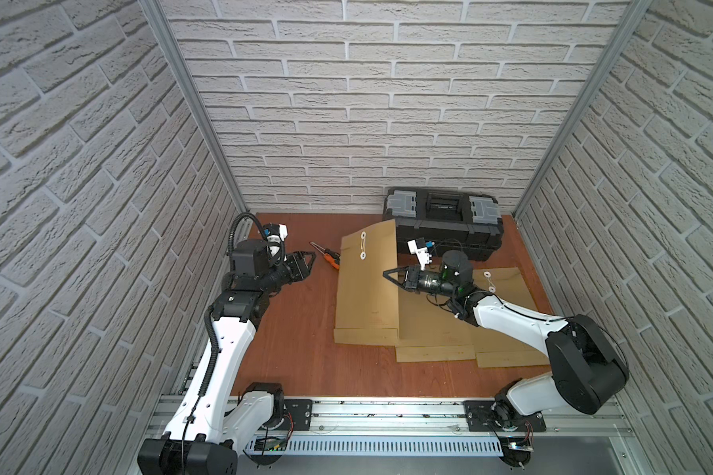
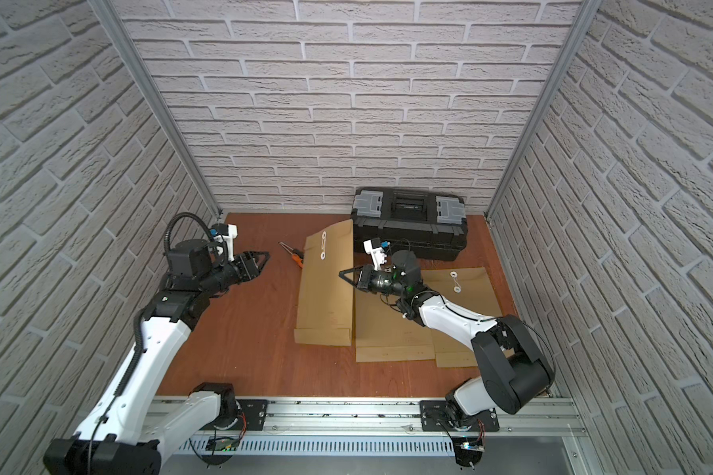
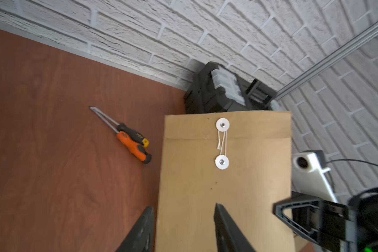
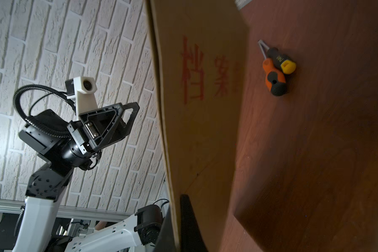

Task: Close the mouth of the file bag
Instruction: Place the file bag at the center of the board.

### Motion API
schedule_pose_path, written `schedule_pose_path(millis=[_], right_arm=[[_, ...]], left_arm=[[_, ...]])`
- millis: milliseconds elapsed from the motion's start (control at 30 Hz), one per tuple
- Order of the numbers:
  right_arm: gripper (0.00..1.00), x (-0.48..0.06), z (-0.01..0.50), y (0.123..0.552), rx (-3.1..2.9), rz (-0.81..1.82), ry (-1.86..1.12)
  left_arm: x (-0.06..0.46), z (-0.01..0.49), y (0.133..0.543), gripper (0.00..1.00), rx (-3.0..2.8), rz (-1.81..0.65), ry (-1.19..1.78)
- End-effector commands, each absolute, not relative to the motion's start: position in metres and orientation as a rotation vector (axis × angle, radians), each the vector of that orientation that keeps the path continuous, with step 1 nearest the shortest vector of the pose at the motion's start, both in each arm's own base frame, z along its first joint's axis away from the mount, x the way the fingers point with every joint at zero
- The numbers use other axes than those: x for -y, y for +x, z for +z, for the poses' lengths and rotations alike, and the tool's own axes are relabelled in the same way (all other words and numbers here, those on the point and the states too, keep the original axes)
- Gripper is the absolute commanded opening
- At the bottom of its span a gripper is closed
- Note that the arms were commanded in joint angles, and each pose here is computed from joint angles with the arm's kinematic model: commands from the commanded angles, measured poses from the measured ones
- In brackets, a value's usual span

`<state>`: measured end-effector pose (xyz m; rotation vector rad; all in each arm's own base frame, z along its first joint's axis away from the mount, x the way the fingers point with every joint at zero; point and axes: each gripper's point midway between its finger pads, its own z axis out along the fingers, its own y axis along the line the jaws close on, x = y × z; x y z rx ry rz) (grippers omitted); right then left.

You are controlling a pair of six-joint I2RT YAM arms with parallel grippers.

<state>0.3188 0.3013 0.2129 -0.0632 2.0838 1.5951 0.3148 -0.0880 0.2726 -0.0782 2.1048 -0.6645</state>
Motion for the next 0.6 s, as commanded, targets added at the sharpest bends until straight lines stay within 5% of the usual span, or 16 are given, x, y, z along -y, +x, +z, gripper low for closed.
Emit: schedule_pose_path(millis=[0,300,567], right_arm=[[0.03,-0.322,0.207,0.332,-2.047,1.574,0.006],[0.03,-0.386,0.149,0.331,-2.158,1.659,0.199],[0.03,-0.403,0.086,0.324,-2.482,1.340,0.233]], left_arm=[[0.064,0.253,0.310,0.48,-2.159,-0.468,-0.098],[0.064,0.247,0.304,0.49,-2.146,-0.469,-0.086],[0.068,0.245,0.308,0.49,-2.144,-0.491,-0.072]])
